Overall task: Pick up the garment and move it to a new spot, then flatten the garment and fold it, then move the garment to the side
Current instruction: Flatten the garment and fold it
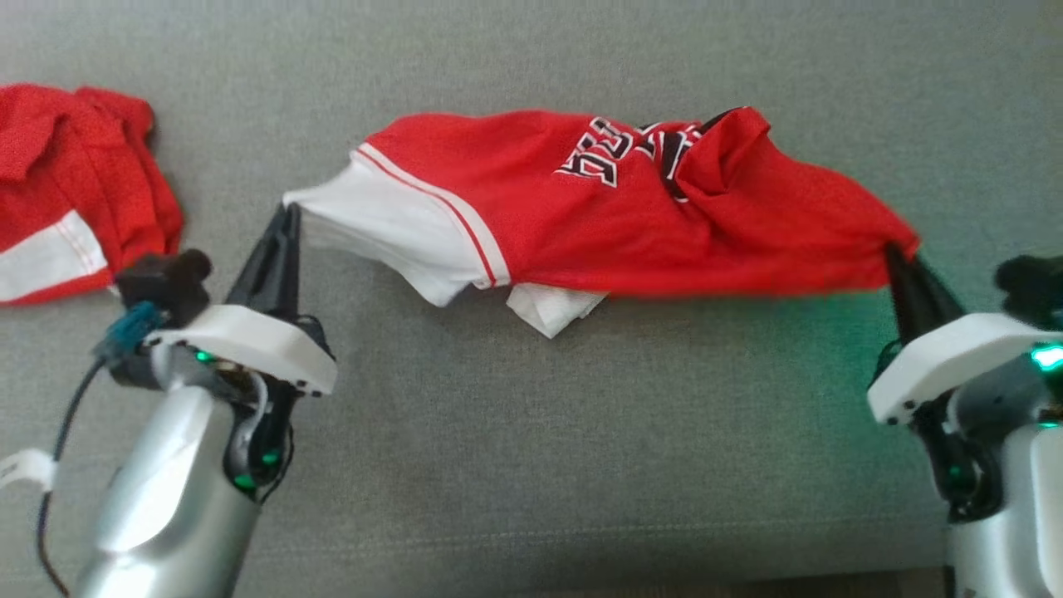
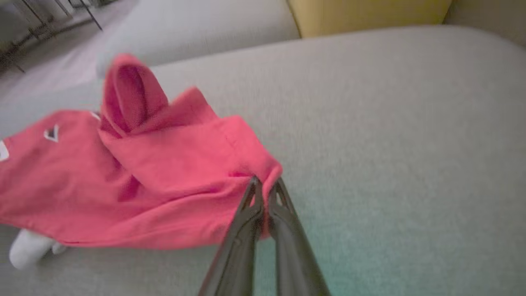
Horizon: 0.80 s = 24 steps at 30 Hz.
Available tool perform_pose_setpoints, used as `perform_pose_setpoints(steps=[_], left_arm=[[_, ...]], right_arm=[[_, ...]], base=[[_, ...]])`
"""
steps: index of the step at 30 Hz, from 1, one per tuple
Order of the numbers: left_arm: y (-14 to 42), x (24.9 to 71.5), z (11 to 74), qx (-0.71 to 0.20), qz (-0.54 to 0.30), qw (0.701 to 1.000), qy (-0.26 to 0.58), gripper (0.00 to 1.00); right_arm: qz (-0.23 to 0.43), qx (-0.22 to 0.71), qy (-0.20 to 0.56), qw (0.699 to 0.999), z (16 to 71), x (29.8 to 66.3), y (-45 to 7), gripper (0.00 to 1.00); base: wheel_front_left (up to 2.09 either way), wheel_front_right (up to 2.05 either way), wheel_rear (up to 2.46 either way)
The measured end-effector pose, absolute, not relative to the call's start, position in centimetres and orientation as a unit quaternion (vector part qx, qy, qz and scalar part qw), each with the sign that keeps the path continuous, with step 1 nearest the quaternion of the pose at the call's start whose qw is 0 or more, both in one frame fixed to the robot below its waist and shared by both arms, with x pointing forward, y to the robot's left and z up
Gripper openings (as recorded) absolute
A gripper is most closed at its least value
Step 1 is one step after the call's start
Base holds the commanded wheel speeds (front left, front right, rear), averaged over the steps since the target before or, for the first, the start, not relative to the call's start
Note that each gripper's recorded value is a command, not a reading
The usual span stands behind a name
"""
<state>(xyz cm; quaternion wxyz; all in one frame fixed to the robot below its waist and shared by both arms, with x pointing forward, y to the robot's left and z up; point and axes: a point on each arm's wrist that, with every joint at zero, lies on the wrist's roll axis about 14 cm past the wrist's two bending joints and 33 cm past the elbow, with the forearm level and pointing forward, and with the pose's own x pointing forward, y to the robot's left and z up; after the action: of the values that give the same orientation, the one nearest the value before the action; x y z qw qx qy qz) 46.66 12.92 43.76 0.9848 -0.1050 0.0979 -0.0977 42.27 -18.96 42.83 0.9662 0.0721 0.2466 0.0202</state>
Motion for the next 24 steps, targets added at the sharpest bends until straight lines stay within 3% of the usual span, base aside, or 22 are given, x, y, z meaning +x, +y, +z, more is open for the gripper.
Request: perform_pose_setpoints(steps=[13,18,24], left_arm=[[13.8,45.2,62.2,-0.105,-0.108,0.978,-0.142,0.0],[13.0,42.6,68.8,-0.105,-0.128,0.961,-0.223,0.0],[12.3,39.9,73.2,-0.101,-0.143,0.946,-0.273,0.0]], right_arm=[[0.022,0.081,-0.027,0.996,59.3,43.1,-20.0,0.0],[0.019,0.065,-0.127,0.99,66.0,41.0,-20.5,0.0],[0.006,0.057,-0.177,0.982,69.6,38.4,-21.6,0.0]], base=[[0.0,0.0,0.0],[0.0,0.0,0.0],[0.0,0.0,0.0]])
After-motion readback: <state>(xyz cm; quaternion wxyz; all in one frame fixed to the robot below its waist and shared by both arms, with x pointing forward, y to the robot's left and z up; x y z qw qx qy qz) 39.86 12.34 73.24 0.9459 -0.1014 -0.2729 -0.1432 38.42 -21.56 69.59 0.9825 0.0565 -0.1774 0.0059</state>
